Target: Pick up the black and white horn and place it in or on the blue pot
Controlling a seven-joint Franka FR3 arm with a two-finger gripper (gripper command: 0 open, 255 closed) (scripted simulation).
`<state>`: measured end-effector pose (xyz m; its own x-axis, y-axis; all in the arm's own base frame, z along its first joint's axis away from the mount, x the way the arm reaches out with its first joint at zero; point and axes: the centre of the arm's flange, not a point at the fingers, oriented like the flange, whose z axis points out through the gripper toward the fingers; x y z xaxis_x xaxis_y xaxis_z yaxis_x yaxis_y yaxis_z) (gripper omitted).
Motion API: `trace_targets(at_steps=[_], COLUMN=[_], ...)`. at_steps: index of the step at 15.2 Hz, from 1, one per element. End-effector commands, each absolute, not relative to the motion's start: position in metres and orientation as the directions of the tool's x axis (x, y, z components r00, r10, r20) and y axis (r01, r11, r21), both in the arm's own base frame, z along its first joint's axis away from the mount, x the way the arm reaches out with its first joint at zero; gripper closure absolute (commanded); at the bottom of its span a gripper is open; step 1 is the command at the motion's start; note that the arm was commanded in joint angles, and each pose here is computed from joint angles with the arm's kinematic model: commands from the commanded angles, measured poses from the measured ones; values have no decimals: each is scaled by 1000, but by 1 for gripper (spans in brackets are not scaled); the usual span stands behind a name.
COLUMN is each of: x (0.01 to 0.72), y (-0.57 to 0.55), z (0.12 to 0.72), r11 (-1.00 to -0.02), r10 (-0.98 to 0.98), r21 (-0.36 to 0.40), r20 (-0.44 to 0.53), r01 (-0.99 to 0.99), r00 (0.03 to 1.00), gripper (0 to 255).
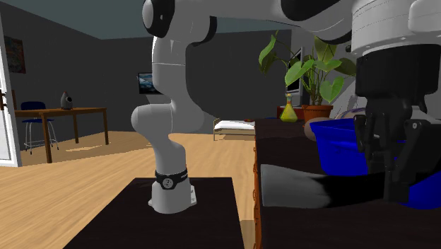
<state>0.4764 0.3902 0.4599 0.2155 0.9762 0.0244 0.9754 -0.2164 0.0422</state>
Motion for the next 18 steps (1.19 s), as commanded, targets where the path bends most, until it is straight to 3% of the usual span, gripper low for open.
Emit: trace_targets(at_steps=[1, 18], x=[476, 476], y=[389, 389], z=[470, 559], r11=[-216, -216], r10=[976, 976], r21=[42, 42], r20=[24, 24], r01=[975, 975], r00=[216, 216], gripper=[255, 255])
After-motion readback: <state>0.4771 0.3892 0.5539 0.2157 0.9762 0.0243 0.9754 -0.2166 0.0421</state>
